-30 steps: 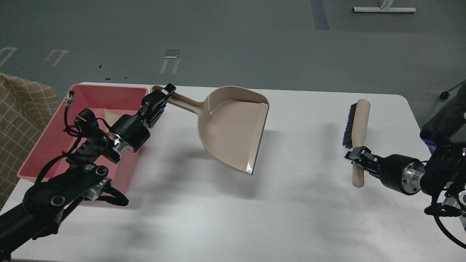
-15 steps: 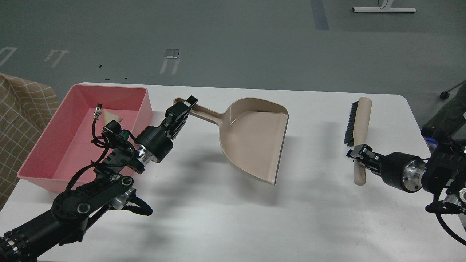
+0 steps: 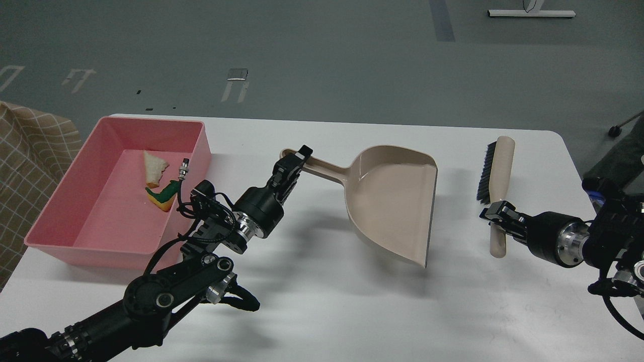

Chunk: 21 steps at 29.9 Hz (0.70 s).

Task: Sweep and dump garbage into bin
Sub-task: 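Lower the dustpan onto the table beside the brush with the left gripper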

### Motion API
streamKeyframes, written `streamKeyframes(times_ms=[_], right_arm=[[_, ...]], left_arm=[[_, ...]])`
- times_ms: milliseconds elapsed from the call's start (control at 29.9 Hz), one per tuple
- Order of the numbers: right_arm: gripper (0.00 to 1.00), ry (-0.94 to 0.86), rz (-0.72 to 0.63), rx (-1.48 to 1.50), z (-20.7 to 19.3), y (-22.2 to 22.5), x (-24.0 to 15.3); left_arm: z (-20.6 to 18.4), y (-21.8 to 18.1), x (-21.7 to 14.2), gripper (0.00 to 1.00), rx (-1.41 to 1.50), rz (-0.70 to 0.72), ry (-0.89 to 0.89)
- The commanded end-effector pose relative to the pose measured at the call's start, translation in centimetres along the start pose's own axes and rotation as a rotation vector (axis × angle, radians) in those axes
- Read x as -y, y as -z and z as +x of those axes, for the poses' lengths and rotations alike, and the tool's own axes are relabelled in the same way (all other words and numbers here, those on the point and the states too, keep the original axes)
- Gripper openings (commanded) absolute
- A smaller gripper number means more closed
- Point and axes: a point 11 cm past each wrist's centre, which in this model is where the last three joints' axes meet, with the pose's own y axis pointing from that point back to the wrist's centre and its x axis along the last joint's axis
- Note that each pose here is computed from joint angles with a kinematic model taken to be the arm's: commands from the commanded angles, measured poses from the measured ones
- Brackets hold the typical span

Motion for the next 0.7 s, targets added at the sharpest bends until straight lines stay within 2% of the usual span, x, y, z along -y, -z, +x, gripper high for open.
streamKeyframes(times_ms=[0,401,669], right_arm=[[0.1,0.001,-0.001,0.003,0.0,0.0,0.0],[0.11,-0.002,0.005,0.0,0.1,0.2,-0.1],[0.13,0.024,-0.069,-0.06,-0.1,-1.7,-0.9]], left_arm=[[-1.4,0.1,0.2,0.0,-0.005,0.018,0.005],[-1.6,2.1,0.8,0.03,-0.001,0.096,-0.021],[0.0,3.7,0.7,0.04,0.041,0.135,-0.067]])
